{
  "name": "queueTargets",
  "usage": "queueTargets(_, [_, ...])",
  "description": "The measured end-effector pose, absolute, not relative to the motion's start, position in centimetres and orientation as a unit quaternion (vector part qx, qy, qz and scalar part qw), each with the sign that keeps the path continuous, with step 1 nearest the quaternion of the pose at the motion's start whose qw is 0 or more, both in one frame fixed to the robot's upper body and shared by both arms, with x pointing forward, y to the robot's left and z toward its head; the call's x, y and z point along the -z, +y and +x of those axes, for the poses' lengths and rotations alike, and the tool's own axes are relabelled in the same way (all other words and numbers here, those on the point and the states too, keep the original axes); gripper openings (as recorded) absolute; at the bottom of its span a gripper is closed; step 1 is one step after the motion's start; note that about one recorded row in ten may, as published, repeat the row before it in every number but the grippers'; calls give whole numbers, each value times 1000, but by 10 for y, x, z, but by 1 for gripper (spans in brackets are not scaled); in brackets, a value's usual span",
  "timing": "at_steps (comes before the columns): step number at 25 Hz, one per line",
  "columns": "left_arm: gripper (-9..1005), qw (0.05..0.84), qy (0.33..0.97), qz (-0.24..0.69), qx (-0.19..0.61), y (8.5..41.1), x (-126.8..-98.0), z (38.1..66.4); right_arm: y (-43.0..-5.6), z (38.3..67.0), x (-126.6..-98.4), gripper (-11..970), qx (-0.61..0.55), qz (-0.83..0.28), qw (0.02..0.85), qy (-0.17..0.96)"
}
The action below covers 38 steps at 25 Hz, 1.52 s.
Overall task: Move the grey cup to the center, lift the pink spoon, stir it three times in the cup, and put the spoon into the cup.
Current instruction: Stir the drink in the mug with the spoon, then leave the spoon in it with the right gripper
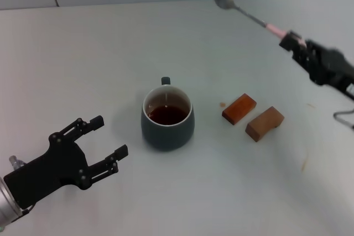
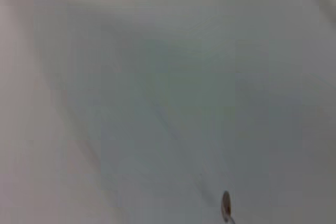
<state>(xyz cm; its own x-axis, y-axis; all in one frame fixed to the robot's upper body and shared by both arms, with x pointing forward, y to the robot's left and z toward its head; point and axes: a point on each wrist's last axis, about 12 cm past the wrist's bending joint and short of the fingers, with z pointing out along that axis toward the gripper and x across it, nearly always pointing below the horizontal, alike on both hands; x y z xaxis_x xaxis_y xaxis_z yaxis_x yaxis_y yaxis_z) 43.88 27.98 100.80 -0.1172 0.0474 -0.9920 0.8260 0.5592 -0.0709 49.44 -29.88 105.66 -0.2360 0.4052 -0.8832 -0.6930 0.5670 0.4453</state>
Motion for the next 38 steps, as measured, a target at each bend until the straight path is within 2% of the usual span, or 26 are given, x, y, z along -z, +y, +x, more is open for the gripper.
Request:
queueTargets(2, [813,578,667,328,336,280,-1008,439,-302,510,-1077,126,-451,-183,607,628])
queueTargets(3, [813,578,667,328,336,280,-1008,439,-304,525,-1097,126,-458,-239,594,617])
queueTargets(4, [813,578,667,330,336,280,-1008,439,-304,525,-1097,126,-458,-239,594,617])
queueTargets(8, [813,576,666,334,336,280,-1007,438,-304,560,-1147,126,-462,-346,520,630])
queueTargets(9, [813,576,666,334,336,280,-1007,438,-304,560,-1147,126,-462,-346,520,630])
queueTargets(12, [813,572,668,337,335,279,-1006,438,-298,576,-1177,126,-451,-395,474,646])
queueTargets(13, [813,572,668,337,335,279,-1006,438,-291,586,-1199,126,-436,-426,441,659])
queueTargets(14, [813,571,668,338,335,279,-1006,437,-291,586,-1199,126,-436,-426,441,659])
queueTargets(20, [813,569,669,339,337,278,-1005,437,-255,608,-1247,126,-379,-523,347,680])
queueTargets(26, [813,564,671,345,336,274,-1003,437,-214,624,-1275,126,-326,-589,276,685])
queueTargets(33, [813,552,679,349,335,273,-1000,438,-159,628,-1285,127,-268,-653,207,677])
queueTargets(38, [813,545,683,352,335,270,-997,439,-136,629,-1277,127,-225,-672,176,684])
